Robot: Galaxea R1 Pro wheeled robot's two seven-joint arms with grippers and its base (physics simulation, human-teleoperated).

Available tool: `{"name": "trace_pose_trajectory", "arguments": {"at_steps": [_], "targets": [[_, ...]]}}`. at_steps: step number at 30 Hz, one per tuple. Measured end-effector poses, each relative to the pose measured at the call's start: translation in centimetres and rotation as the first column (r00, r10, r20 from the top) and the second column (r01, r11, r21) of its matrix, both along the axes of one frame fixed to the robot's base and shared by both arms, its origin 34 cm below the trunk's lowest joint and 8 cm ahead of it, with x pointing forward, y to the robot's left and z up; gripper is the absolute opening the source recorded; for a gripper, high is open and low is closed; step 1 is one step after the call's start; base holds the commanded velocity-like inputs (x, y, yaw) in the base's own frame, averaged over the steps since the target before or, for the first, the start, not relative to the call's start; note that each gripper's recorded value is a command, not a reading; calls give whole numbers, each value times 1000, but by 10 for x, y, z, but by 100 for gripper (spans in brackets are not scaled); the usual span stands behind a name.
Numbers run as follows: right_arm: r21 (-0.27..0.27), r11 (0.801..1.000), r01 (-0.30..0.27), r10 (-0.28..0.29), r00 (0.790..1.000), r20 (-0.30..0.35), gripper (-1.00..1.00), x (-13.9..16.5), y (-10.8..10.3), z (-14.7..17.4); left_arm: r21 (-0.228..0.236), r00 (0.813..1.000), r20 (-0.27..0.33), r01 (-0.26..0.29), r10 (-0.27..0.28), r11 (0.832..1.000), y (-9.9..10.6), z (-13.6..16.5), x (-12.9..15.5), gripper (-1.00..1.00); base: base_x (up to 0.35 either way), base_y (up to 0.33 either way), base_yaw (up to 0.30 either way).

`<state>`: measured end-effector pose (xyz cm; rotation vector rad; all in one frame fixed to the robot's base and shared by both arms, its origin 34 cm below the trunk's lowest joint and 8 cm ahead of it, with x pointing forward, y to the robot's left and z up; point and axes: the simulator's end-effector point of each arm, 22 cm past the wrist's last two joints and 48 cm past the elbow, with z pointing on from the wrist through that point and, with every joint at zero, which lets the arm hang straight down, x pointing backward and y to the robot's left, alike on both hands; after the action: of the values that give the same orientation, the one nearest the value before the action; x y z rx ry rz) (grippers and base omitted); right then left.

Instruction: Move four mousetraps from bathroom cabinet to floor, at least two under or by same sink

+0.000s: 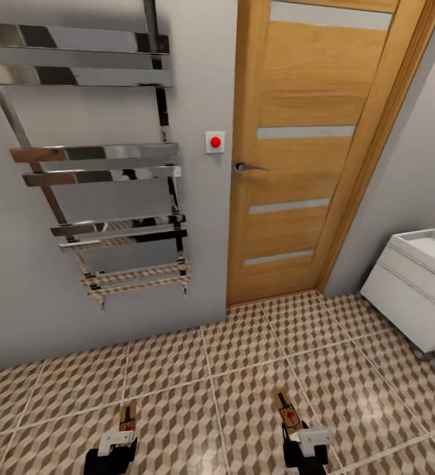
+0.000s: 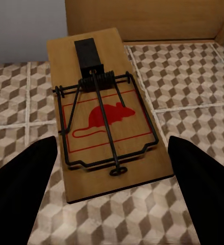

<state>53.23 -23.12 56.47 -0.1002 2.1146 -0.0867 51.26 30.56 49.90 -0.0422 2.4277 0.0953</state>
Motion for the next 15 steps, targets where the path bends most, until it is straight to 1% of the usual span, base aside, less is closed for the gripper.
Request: {"name": "trace_pose_trajectory", "arguments": {"at_steps": [15], "targets": [[0, 1000, 1, -1, 1000, 0, -100, 0, 0, 0, 1, 1000, 0, -1, 1, 1000, 0, 0, 0, -100, 0, 0, -227]]}}
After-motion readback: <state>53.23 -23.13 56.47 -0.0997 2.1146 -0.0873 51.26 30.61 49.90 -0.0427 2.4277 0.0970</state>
